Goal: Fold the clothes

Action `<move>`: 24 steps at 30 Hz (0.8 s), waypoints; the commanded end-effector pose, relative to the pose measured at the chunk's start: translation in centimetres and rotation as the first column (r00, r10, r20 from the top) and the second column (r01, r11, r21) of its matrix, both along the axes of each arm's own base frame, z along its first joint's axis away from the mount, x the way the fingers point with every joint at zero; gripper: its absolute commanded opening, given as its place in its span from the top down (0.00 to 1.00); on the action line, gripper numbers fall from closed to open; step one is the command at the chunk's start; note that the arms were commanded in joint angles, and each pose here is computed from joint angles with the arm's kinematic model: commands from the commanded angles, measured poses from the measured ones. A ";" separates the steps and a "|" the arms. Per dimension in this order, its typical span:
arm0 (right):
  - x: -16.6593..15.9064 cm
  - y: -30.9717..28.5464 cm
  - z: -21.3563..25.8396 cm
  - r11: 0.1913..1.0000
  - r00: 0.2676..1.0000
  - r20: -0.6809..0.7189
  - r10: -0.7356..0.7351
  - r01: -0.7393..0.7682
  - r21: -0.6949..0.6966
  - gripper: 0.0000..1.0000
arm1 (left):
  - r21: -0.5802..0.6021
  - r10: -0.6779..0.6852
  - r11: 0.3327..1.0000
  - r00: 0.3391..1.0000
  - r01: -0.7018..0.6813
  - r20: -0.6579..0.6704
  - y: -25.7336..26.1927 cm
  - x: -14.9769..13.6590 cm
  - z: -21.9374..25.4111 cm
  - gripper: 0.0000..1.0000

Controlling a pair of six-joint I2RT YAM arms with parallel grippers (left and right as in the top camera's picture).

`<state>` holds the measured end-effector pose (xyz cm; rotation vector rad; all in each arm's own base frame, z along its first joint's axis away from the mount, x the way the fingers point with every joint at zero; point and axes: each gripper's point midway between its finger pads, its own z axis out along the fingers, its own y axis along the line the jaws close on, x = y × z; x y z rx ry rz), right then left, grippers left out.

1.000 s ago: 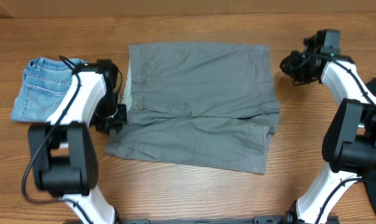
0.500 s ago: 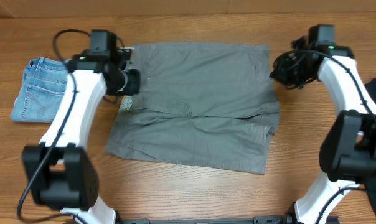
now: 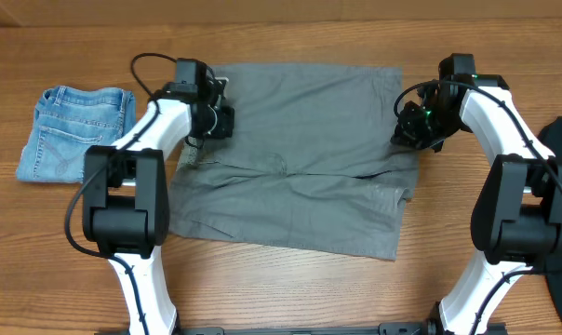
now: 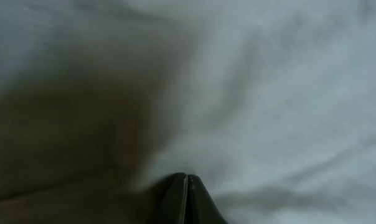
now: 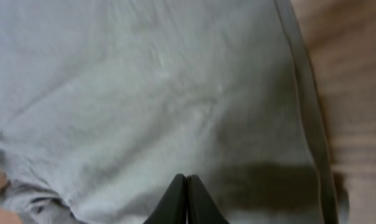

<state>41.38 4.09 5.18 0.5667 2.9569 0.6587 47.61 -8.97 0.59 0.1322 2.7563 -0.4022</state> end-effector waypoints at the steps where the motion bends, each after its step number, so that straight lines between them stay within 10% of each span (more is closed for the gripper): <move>1: 0.4 0.5 -1.5 0.999 0.999 0.014 -0.031 0.031 -0.036 0.96 | 0.030 0.136 0.990 0.990 -0.135 -0.037 3.0 0.5 -1.9 0.96; 13: 6.7 3.8 -10.2 0.973 0.962 0.148 -0.230 0.231 0.011 0.96 | -0.069 0.051 0.996 0.997 -0.056 -0.066 2.5 1.5 4.0 0.87; 24: 12.4 2.9 -0.2 0.999 0.941 0.336 -0.037 0.041 -0.005 0.88 | -0.136 -0.177 0.976 0.982 0.168 -0.060 -1.2 0.1 8.4 0.77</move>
